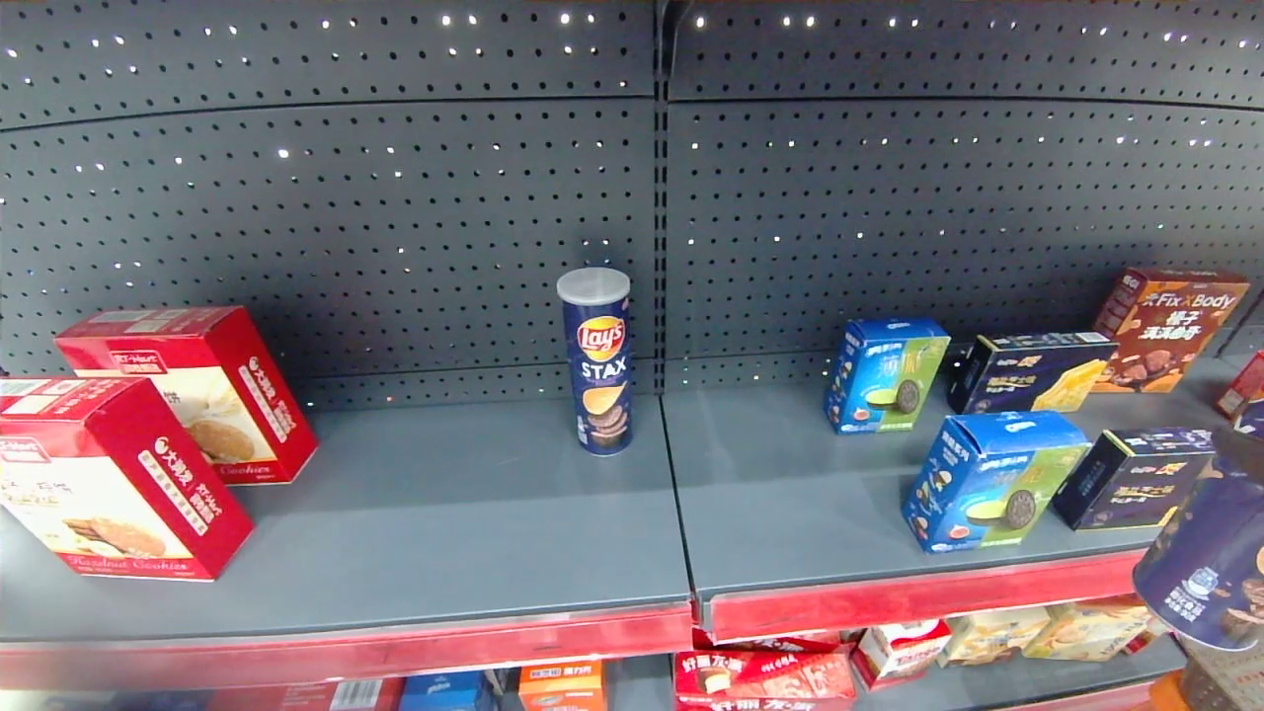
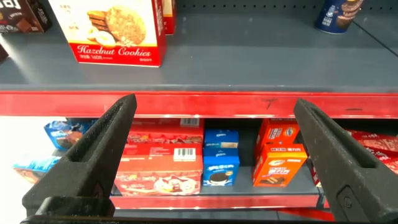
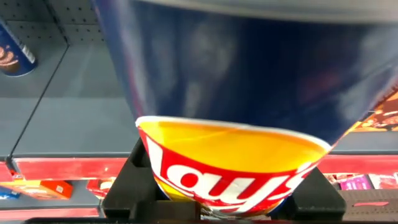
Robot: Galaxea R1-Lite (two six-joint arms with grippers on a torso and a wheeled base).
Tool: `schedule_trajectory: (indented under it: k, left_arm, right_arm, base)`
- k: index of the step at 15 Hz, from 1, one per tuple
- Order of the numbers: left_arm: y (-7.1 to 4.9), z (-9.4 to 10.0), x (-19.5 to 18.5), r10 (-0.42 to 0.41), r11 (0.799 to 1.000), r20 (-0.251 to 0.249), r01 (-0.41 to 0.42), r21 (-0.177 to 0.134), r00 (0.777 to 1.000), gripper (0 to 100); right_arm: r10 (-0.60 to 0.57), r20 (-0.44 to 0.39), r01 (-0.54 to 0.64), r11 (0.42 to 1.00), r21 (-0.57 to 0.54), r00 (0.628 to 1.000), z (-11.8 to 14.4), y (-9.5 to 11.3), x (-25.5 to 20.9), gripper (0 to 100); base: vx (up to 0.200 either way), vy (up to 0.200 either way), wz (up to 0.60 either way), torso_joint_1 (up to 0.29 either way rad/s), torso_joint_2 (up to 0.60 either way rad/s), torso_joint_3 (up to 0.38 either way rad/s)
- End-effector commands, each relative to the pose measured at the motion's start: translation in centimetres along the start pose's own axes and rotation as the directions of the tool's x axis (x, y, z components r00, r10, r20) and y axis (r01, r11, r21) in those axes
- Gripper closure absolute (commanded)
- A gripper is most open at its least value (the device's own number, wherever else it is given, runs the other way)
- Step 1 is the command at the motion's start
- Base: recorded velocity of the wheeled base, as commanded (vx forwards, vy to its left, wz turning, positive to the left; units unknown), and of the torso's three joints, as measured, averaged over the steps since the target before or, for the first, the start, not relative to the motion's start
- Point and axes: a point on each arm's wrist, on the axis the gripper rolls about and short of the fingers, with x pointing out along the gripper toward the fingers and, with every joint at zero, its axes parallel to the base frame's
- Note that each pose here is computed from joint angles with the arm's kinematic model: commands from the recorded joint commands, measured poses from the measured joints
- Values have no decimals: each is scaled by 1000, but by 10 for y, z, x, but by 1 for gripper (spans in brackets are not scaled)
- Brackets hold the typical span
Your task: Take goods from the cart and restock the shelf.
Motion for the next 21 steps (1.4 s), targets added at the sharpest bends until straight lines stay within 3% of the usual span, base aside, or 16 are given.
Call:
schedule_trajectory:
  k: [1,5,10,18,19,21]
  left_arm:
    - [0,0,0,0,1000,0,0,-1,1000,0]
    - [0,0,0,0,1000,-1,0,-1,1000,0]
    - [0,0,0,0,1000,0,0,-1,1000,0]
    - [0,0,0,0,1000,0,0,-1,1000,0]
    - [0,0,0,-6,1000,0,6,7,1000,0]
    - [-1,0,0,-26,997,-2,26,73,1000,0]
  right_arm:
    - [-6,13,6,1000,1,1000,5,-1,1,100]
    - [93,1,-93,995,28,996,14,-4,19,100]
    - [148,105,-151,988,22,983,34,-4,11,100]
    - [259,56,-259,966,-6,964,39,11,24,100]
    - [262,46,-262,965,-7,964,37,12,23,100]
    - [249,-1,-249,968,-8,968,34,12,23,100]
  base:
    - [0,0,0,0,0,0]
    - [0,0,0,0,0,0]
    - [0,0,0,0,0,0]
    - [0,0,0,0,0,0]
    - [0,0,0,0,0,0]
    - [0,0,0,0,0,0]
